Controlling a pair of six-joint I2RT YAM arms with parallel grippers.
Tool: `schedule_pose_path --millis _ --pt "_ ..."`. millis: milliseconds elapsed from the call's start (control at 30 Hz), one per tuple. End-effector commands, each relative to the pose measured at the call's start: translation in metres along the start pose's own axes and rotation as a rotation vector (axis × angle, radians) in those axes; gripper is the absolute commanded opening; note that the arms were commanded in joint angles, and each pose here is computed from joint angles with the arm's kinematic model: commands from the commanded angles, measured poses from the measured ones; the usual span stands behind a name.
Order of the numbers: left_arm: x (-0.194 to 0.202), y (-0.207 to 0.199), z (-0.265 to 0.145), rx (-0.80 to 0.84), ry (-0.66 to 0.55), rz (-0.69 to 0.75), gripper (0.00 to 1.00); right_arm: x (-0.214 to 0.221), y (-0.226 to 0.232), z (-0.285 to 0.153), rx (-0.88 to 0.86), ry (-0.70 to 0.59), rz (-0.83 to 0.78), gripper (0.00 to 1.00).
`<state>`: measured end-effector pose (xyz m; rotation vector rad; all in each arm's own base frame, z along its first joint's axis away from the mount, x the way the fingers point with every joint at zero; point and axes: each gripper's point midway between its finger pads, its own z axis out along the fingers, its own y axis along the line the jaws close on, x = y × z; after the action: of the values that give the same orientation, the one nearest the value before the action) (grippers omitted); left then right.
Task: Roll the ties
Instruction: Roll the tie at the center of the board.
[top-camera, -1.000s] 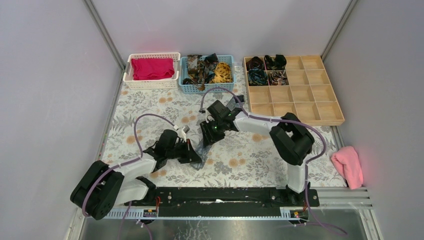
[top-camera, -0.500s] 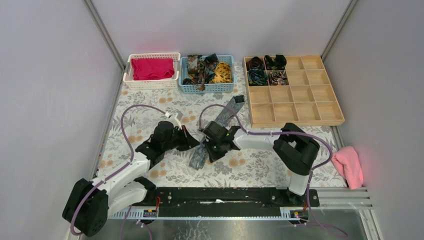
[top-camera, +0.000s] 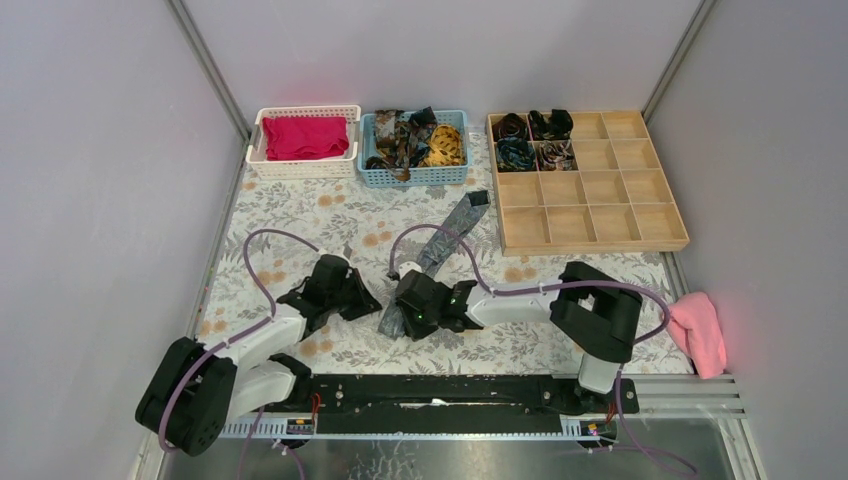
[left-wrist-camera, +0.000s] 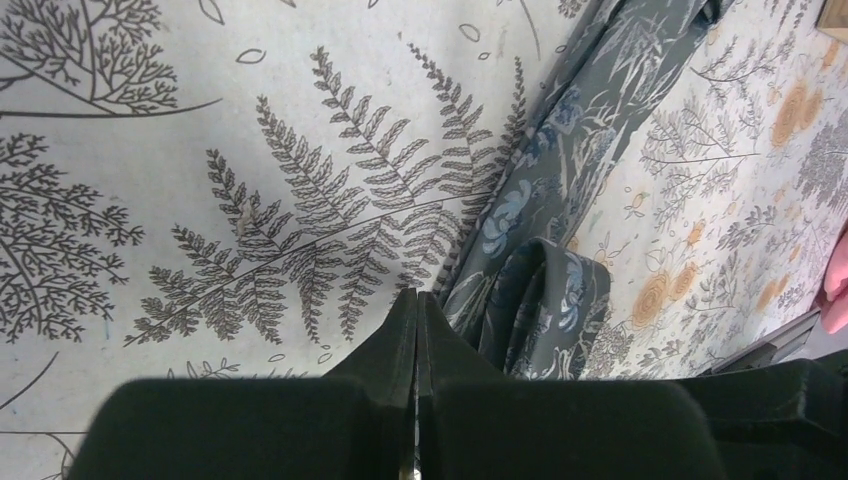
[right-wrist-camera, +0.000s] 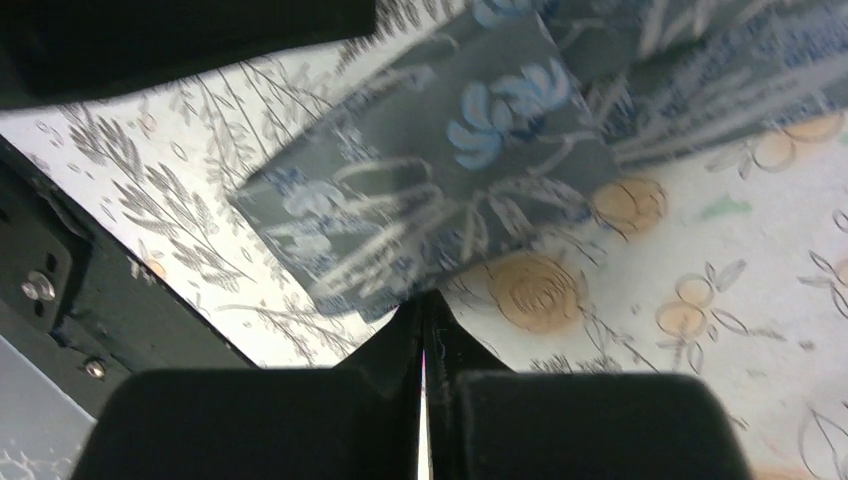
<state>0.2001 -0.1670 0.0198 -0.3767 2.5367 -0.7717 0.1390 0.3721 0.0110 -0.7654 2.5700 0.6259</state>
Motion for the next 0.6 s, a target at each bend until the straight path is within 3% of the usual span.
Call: schedule_pose_path --millis 0,333,567 --pt "0.004 0.01 0.004 -0.018 -0.005 0.0 0.0 0.009 -0.015 0.026 0.094 0.002 0.009 0.0" --pt "0.024 0.009 0.012 0.029 0.064 0.0 0.0 -0.002 -0.013 0.033 0.131 -0.008 -0.029 0.0" --pt "0.004 0.02 0.004 -0.09 -0.018 -0.003 0.0 -0.005 -0.023 -0.002 0.238 -0.038 -0.073 0.03"
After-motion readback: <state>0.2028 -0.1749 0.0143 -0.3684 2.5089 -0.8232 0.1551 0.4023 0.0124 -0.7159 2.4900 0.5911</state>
